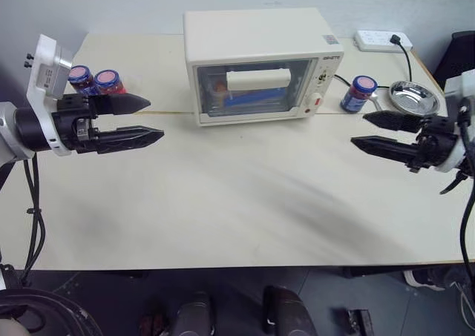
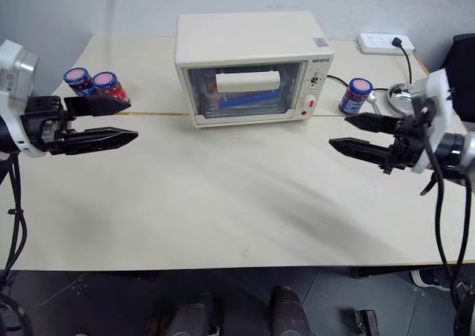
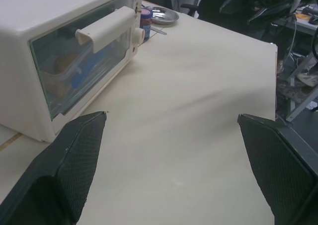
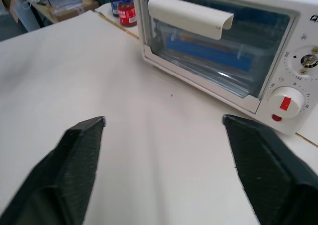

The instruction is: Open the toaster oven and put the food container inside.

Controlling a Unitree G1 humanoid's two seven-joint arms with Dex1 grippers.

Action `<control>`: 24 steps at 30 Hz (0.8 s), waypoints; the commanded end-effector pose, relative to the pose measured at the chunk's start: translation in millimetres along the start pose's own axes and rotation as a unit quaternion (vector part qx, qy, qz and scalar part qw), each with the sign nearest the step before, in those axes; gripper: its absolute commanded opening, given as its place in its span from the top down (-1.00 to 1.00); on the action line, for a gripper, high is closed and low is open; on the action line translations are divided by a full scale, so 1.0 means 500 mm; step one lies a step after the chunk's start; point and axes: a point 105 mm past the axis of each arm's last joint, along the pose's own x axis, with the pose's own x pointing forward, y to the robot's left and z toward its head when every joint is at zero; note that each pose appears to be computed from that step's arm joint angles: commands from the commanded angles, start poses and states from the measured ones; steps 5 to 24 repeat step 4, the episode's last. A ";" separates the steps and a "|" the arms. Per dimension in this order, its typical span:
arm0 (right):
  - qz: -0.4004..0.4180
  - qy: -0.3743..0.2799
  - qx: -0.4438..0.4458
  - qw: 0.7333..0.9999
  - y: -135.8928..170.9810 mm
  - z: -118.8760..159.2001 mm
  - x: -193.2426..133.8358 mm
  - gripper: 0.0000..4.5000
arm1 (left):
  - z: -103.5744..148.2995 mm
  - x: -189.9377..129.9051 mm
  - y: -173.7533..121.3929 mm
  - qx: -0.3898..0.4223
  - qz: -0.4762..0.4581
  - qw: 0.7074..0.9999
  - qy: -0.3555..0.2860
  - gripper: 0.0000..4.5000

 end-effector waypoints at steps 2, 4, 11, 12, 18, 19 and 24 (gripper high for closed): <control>-0.016 -0.013 -0.036 0.999 -0.001 0.026 -0.017 -0.99 | 0.028 -0.020 -0.010 0.039 0.008 0.999 -0.007 -1.00; -0.017 -0.005 -0.043 0.999 0.001 0.015 -0.014 -0.99 | 0.023 -0.020 -0.012 0.043 0.007 0.999 0.001 -1.00; -0.017 -0.005 -0.043 0.999 0.001 0.015 -0.014 -0.99 | 0.023 -0.020 -0.012 0.043 0.007 0.999 0.001 -1.00; -0.017 -0.005 -0.043 0.999 0.001 0.015 -0.014 -0.99 | 0.023 -0.020 -0.012 0.043 0.007 0.999 0.001 -1.00; -0.017 -0.005 -0.043 0.999 0.001 0.015 -0.014 -0.99 | 0.023 -0.020 -0.012 0.043 0.007 0.999 0.001 -1.00; -0.017 -0.005 -0.043 0.999 0.001 0.015 -0.014 -0.99 | 0.023 -0.020 -0.012 0.043 0.007 0.999 0.001 -1.00; -0.017 -0.005 -0.043 0.999 0.001 0.015 -0.014 -0.99 | 0.023 -0.020 -0.012 0.043 0.007 0.999 0.001 -1.00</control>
